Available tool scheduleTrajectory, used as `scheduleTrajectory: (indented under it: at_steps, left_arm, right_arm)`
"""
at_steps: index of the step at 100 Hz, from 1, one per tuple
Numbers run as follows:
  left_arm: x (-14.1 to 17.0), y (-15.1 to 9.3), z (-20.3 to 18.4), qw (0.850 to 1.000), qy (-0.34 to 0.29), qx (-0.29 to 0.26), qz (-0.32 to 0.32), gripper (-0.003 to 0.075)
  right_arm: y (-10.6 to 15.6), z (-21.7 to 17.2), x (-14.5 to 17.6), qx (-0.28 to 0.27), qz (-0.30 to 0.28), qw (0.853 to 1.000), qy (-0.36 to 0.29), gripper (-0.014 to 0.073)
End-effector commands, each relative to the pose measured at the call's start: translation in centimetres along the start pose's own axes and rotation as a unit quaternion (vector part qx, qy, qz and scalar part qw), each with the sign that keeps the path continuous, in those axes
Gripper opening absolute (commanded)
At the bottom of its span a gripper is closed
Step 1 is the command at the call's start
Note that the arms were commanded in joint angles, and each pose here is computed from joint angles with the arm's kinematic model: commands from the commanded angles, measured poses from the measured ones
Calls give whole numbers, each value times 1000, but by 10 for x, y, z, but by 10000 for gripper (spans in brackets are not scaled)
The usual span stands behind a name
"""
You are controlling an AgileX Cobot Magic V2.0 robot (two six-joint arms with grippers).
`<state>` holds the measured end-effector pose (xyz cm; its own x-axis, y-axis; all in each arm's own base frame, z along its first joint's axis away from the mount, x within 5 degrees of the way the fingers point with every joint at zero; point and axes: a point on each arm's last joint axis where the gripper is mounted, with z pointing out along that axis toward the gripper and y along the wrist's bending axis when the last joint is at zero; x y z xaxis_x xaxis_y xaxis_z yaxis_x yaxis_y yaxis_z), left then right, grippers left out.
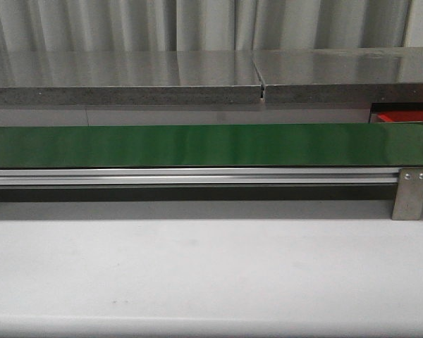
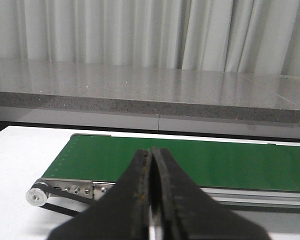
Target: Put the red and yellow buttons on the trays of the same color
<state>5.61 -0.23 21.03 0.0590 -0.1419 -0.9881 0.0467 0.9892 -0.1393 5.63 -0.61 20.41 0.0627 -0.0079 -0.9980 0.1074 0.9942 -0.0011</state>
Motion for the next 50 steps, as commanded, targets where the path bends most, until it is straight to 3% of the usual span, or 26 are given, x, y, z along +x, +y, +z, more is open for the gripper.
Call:
scheduleTrajectory:
  at_steps: [1, 50]
  left_arm:
    - [0, 0, -2, 999, -43, 6, -9, -20]
    - [1, 0, -2, 999, -36, 6, -9, -20]
  right_arm:
    - [0, -3, -16, 0, -6, 998, -60, -90]
    - [0, -3, -16, 0, -6, 998, -60, -90]
